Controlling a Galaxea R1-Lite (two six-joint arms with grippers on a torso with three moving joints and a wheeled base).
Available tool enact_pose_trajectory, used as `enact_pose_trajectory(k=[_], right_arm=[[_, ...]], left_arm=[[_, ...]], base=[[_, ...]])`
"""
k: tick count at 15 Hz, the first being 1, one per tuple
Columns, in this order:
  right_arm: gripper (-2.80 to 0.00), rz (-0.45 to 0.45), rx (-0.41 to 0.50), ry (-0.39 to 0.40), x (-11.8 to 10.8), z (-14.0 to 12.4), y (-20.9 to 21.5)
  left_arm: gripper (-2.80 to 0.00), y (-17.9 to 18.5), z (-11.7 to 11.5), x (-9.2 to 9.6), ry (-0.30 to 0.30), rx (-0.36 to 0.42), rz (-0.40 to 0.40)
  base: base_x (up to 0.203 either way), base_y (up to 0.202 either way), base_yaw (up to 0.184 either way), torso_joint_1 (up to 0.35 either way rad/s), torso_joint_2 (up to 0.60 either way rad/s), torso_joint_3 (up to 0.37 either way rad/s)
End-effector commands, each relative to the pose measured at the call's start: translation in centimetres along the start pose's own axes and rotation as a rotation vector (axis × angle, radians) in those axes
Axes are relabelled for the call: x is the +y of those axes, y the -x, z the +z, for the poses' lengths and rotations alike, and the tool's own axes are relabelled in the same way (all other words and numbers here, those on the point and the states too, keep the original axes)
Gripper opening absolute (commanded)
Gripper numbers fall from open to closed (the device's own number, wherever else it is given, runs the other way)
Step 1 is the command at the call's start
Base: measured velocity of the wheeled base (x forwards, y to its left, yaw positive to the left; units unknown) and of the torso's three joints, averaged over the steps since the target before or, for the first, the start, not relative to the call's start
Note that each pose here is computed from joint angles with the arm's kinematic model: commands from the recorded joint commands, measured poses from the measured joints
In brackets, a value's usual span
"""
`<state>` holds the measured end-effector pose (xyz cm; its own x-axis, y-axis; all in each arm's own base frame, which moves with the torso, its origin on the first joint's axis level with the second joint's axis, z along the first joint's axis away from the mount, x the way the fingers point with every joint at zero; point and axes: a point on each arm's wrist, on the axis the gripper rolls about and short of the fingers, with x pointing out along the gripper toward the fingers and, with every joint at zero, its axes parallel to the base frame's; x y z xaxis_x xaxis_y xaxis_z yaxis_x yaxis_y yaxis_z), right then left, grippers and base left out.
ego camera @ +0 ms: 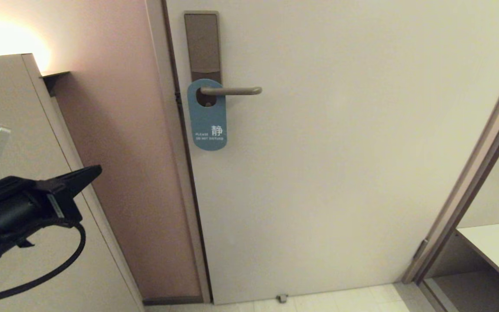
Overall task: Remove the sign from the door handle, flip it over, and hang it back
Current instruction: Take down the sign
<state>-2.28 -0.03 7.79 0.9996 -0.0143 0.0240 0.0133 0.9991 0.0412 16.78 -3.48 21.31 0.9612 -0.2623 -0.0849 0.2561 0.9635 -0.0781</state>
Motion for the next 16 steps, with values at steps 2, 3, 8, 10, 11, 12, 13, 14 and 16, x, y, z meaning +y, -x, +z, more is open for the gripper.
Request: enact_pose_trajectory(k=[2,3,8,10,11,12,13,14,16], right_arm=[[-2.8,0.0,-0.001,-0.001,0.0,0.0,0.0],[-2.8,0.0,-0.001,-0.001,0.0,0.0,0.0],[-2.8,0.0,-0.001,-0.001,0.0,0.0,0.0],[-2.8,0.0,-0.001,-0.001,0.0,0.0,0.0],[-2.8,0.0,-0.001,-0.001,0.0,0.0,0.0],[-2.8,0.0,-0.001,-0.002,0.0,0.0,0.0],[-2.8,0.0,-0.001,-0.001,0.0,0.0,0.0],[-2.8,0.0,-0.001,-0.001,0.0,0.0,0.0],[-2.8,0.0,-0.001,-0.001,0.0,0.0,0.0]], left_arm=[[-2.8,-3.7,0.4,0.2,0.003,0.033,-0.006],[-2.8,-4.4,0.7,0.2,0.002,0.031,-0.026],[-2.8,-7.4,0.9,0.2,0.0,0.054,-0.082],[-2.8,-7.9,0.6,0.3,0.008,0.071,-0.107],[-2.8,-8.1,0.4,0.3,0.01,0.082,-0.111],[-2.8,-8.5,0.0,0.4,0.013,0.095,-0.111],[-2.8,-8.7,-0.2,0.4,0.016,0.098,-0.111],[-2.8,-9.1,-0.3,0.5,0.021,0.095,-0.108],[-2.8,-9.5,-0.4,1.0,0.029,0.078,-0.123]], base=[[0.0,0.0,0.0,0.0,0.0,0.0],[0.0,0.0,0.0,0.0,0.0,0.0],[0.0,0.0,0.0,0.0,0.0,0.0],[0.0,0.0,0.0,0.0,0.0,0.0],[0.0,0.0,0.0,0.0,0.0,0.0],[0.0,0.0,0.0,0.0,0.0,0.0],[0.0,0.0,0.0,0.0,0.0,0.0],[0.0,0.0,0.0,0.0,0.0,0.0],[0.0,0.0,0.0,0.0,0.0,0.0]])
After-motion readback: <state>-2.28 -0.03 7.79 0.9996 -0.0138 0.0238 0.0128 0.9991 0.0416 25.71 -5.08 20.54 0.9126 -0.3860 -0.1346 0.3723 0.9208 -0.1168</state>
